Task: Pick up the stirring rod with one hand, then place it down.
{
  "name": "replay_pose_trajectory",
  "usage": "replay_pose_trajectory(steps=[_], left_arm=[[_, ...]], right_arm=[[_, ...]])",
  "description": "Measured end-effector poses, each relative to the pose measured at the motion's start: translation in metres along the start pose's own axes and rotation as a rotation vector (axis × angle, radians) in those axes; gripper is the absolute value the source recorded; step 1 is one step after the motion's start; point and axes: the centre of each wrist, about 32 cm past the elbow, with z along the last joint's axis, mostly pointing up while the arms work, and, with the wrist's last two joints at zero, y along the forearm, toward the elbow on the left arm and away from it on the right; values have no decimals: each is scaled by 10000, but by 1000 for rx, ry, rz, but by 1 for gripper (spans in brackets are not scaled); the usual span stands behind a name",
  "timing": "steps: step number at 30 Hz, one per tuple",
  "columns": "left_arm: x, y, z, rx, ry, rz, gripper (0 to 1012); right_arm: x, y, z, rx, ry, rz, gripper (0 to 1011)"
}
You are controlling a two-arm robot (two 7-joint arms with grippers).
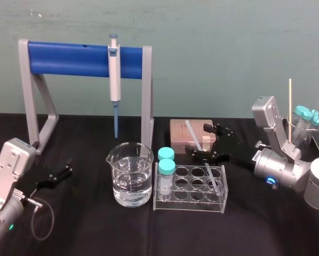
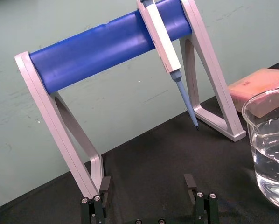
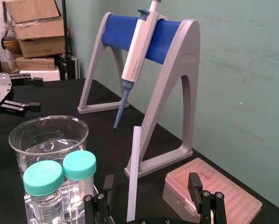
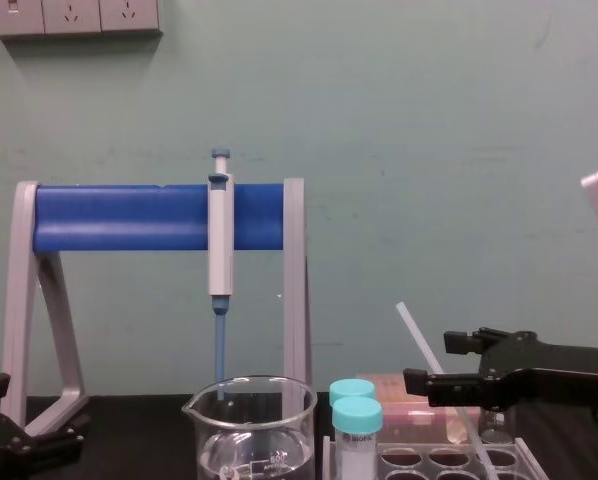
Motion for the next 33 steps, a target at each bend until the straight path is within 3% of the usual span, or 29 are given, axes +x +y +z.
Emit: replay_pose_trajectory(steps=[9, 29, 33], left_arm=[[0, 0, 0, 0, 0, 0, 1000], [0, 0, 0, 0, 0, 0, 1000], [0, 0, 0, 0, 0, 0, 1000]], right_arm=[[11, 84, -17, -2, 4, 24, 1000], [14, 81, -17, -2, 5, 24, 1000], [15, 79, -17, -2, 6, 23, 927]])
